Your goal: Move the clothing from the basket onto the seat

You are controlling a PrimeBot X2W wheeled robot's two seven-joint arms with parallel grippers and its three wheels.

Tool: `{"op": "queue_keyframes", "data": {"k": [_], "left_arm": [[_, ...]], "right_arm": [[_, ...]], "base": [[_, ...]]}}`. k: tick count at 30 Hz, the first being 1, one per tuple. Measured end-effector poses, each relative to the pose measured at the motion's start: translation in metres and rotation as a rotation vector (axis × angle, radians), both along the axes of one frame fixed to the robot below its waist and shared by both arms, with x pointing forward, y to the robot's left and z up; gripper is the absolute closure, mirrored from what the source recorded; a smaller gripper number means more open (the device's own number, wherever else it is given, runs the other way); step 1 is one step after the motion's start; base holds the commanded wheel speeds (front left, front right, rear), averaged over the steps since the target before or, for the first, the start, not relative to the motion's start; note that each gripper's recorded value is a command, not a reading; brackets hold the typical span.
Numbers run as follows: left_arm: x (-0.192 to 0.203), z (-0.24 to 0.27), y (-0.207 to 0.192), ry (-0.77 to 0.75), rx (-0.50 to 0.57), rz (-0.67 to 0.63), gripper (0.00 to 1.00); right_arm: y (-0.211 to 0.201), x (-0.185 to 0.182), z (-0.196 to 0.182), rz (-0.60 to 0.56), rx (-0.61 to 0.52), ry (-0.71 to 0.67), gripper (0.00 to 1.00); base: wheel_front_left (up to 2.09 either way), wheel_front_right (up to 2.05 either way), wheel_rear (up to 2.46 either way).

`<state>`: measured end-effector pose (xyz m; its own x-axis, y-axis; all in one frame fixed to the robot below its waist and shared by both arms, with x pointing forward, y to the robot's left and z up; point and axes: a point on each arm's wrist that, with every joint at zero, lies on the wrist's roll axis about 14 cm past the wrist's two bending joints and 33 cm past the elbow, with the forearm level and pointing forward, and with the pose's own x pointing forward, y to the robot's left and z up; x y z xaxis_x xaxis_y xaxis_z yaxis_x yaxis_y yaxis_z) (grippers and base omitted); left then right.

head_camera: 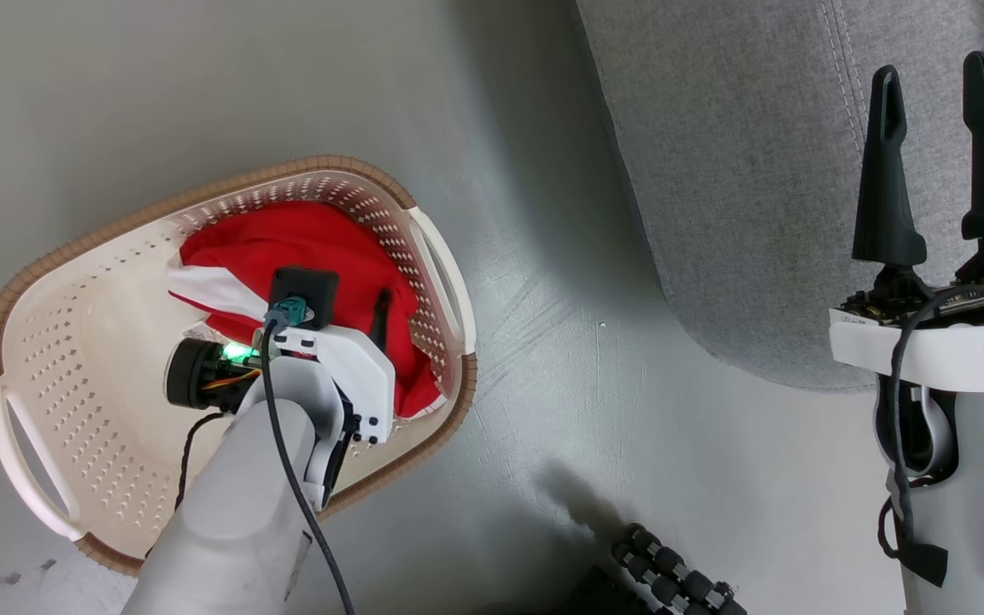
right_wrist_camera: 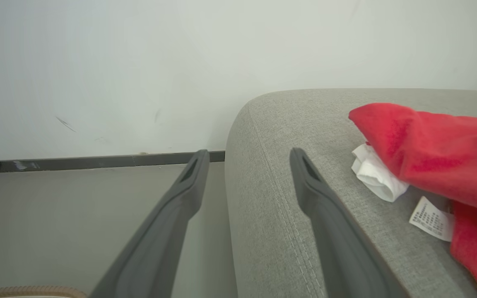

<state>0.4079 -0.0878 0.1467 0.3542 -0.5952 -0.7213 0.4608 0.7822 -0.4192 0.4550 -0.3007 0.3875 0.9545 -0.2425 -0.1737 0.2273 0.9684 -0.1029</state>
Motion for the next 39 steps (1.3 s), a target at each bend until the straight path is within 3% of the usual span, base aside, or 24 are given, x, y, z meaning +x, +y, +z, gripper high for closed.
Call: {"op": "queue_keyframes", "data": {"k": [5, 16, 23, 24, 25, 26, 27, 28, 29, 39], "left_arm": [[-0.007, -0.009, 0.002, 0.026, 0.033, -0.005, 0.00], [-0.005, -0.010, -0.006, 0.135, -0.038, 0.111, 0.00], [-0.012, -0.012, -0.011, 0.176, -0.048, 0.111, 0.00], [-0.012, -0.012, -0.011, 0.176, -0.046, 0.108, 0.05], [-0.012, -0.012, -0.012, 0.176, -0.045, 0.106, 0.21], [-0.011, -0.012, -0.012, 0.175, -0.044, 0.106, 0.52], [-0.010, -0.012, -0.012, 0.173, -0.045, 0.104, 0.67], [-0.010, -0.011, -0.013, 0.170, -0.043, 0.102, 0.89], [-0.010, -0.011, -0.013, 0.168, -0.041, 0.101, 1.00], [0.004, 0.001, -0.008, 0.092, -0.044, 0.101, 1.00]], "right_arm": [[-0.001, -0.001, -0.003, -0.002, -0.005, 0.012, 0.00], [0.000, -0.002, -0.009, 0.002, -0.003, 0.027, 0.00], [0.001, -0.001, -0.010, 0.008, -0.004, 0.030, 0.00], [0.001, -0.001, -0.010, 0.008, -0.006, 0.031, 0.00], [0.001, -0.001, -0.010, 0.008, -0.008, 0.032, 0.00], [0.001, -0.001, -0.010, 0.008, -0.010, 0.032, 0.00], [0.000, -0.001, -0.010, 0.007, -0.011, 0.032, 0.00], [0.000, -0.001, -0.010, 0.008, -0.012, 0.032, 0.00], [0.001, -0.001, -0.010, 0.008, -0.013, 0.032, 0.00], [0.004, 0.006, -0.004, 0.021, -0.018, 0.008, 0.00]], "base": [[0.00, 0.00, 0.00], [0.00, 0.00, 0.00], [0.00, 0.00, 0.00], [0.00, 0.00, 0.00], [0.00, 0.00, 0.00], [0.00, 0.00, 0.00], [0.00, 0.00, 0.00], [0.00, 0.00, 0.00], [0.00, 0.00, 0.00], [0.00, 0.00, 0.00]]}}
